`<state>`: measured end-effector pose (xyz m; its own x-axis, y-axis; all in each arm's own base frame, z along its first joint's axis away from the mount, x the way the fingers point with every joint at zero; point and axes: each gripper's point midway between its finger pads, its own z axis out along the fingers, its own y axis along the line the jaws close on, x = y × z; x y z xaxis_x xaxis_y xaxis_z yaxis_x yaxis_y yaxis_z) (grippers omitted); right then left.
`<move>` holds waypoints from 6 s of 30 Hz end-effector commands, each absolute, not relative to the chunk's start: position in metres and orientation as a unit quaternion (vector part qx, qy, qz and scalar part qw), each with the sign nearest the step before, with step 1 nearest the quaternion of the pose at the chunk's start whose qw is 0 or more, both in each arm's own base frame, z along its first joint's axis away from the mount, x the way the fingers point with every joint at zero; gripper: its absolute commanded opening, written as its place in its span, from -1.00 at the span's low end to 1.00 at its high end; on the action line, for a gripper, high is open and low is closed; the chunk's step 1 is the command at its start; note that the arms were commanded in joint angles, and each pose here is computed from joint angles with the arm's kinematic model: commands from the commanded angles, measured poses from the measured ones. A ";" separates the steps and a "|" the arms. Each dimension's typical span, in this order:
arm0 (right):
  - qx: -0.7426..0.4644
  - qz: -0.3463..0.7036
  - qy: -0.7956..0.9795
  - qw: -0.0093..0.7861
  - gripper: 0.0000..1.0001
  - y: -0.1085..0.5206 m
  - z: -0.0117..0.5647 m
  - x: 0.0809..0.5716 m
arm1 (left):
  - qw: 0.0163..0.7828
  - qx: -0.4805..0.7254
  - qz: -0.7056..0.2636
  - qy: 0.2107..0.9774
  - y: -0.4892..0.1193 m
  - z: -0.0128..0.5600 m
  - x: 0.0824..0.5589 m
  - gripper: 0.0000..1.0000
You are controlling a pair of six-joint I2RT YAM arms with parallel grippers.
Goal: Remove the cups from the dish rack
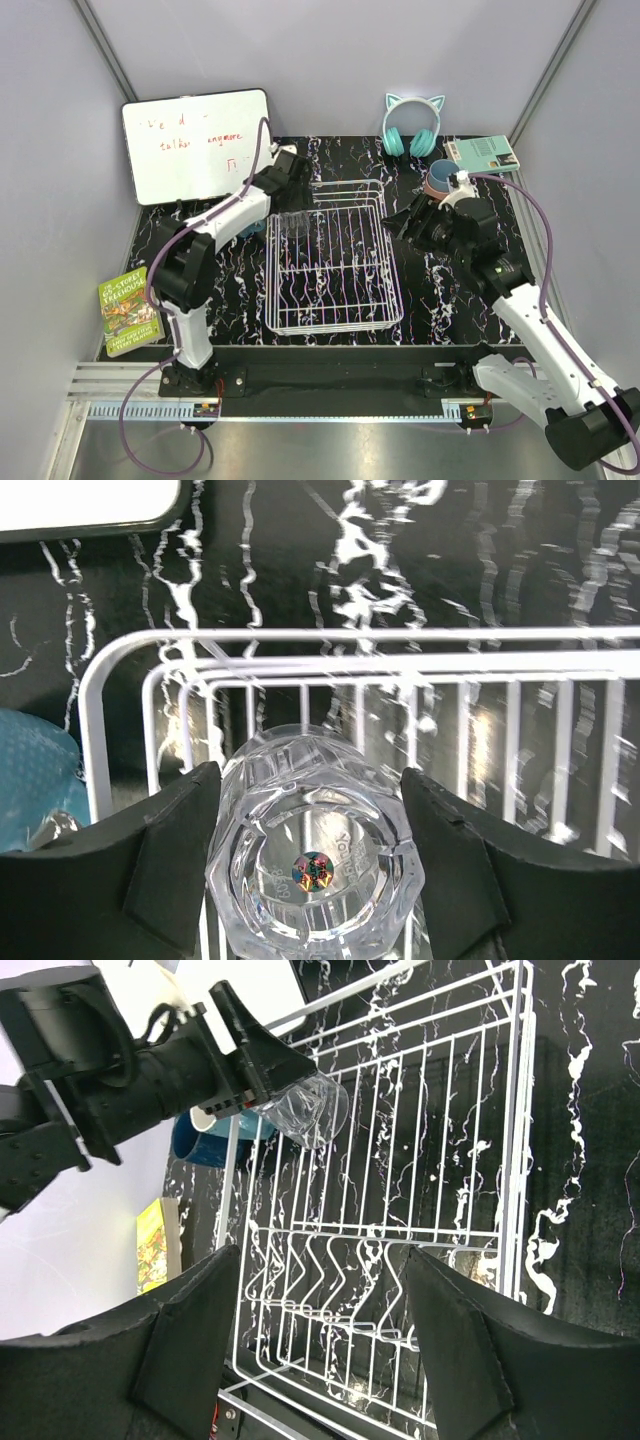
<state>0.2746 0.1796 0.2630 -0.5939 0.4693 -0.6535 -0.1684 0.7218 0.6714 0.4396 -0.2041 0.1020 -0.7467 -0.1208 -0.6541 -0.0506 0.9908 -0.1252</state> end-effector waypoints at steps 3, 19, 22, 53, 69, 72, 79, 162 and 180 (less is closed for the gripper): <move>0.084 0.381 0.794 0.466 0.49 0.179 0.290 0.267 | 0.415 -0.018 -0.196 0.888 -0.237 0.213 0.429 -1.00; 0.045 0.485 0.753 0.442 0.32 0.204 0.304 0.238 | 0.419 0.088 -0.564 0.706 -0.305 0.332 0.321 -1.00; 0.029 0.503 0.746 0.436 0.32 0.208 0.308 0.230 | 0.411 0.089 -0.597 0.683 -0.305 0.337 0.306 -1.00; -0.023 0.557 0.732 0.392 0.02 0.268 0.298 0.233 | 0.337 0.147 -0.639 0.676 -0.364 0.316 0.226 -1.00; -0.003 0.526 0.740 0.420 -1.00 0.253 0.291 0.222 | 0.377 0.158 -0.565 0.716 -0.355 0.305 0.240 0.98; 0.004 0.515 0.742 0.429 -1.00 0.244 0.293 0.218 | 0.405 0.140 -0.528 0.733 -0.345 0.310 0.259 0.98; 0.025 0.484 0.746 0.458 -1.00 0.223 0.301 0.215 | 0.452 0.028 -0.463 0.762 -0.299 0.310 0.312 0.98; 0.272 0.057 0.935 0.220 -0.34 0.091 0.127 0.338 | 0.354 -0.066 -0.231 0.904 -0.219 0.156 0.260 0.98; 0.176 0.220 0.866 0.413 0.26 0.128 0.222 0.317 | 0.400 -0.052 -0.172 0.899 -0.194 0.170 0.260 0.98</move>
